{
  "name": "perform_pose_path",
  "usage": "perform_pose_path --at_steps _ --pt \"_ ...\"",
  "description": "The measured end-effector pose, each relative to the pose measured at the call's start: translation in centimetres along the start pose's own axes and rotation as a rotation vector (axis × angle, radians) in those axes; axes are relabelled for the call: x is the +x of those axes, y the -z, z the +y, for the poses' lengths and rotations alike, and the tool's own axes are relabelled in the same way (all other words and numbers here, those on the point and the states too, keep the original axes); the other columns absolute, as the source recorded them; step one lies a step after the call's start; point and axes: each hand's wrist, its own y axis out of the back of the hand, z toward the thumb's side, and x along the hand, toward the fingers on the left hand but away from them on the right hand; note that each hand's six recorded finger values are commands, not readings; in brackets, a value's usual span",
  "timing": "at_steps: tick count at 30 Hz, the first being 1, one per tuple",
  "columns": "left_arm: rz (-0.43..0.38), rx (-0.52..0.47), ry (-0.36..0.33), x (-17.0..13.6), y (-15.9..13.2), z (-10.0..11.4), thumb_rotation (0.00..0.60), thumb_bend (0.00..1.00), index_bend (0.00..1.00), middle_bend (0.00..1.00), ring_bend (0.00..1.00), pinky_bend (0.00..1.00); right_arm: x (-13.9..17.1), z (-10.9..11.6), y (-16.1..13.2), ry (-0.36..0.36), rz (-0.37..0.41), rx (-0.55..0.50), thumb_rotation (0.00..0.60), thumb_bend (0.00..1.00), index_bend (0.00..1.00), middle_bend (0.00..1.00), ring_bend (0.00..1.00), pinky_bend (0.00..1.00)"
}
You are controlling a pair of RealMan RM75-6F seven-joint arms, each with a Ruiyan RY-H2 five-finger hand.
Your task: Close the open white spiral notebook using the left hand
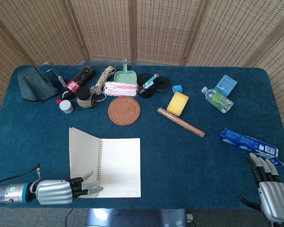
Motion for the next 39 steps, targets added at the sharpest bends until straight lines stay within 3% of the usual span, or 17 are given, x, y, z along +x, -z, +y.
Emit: perform_pose_path --at_steps 5,8,22,25,30,33,39 --pt "-0.087 0.031 0.042 -0.2 -0.4 0.1 0.600 0.41 0.66 0.00 0.01 0.19 0.0 -0.1 -0.1 -0.005 0.003 0.003 0.600 0.00 0.00 0.00 0.00 0.00" --pt "-0.119 0.056 0.033 0.1 -0.5 0.6 0.600 0.40 0.66 0.00 0.00 0.18 0.0 -0.2 -0.2 -0.005 0.006 0.005 0.600 0.00 0.00 0.00 0.00 0.00" --pt "-0.043 0.109 -0.022 4.2 0.8 0.4 0.600 0.39 0.61 0.00 0.00 0.18 0.1 -0.2 -0.2 -0.005 0.004 0.007 0.600 0.00 0.00 0.00 0.00 0.00" --pt "-0.037 0.110 -0.031 5.4 0.7 0.2 0.600 0.38 0.51 0.00 0.00 0.17 0.1 -0.2 -0.2 -0.004 0.004 0.006 0.600 0.00 0.00 0.00 0.00 0.00" --pt "-0.013 0.100 -0.031 7.2 0.8 0.2 0.600 0.37 0.19 0.00 0.00 0.15 0.1 -0.1 -0.1 -0.001 0.003 0.002 0.600 0.00 0.00 0.00 0.00 0.00" --pt "0.025 0.089 -0.027 7.7 1.1 0.3 0.600 0.36 0.06 0.00 0.00 0.12 0.1 0.0 0.0 0.002 0.003 0.000 0.600 0.00 0.00 0.00 0.00 0.00" --pt "0.114 0.073 -0.002 8.5 1.7 0.2 0.600 0.30 0.00 0.00 0.00 0.10 0.1 0.0 0.0 -0.002 0.005 0.000 0.600 0.00 0.00 0.00 0.00 0.00"
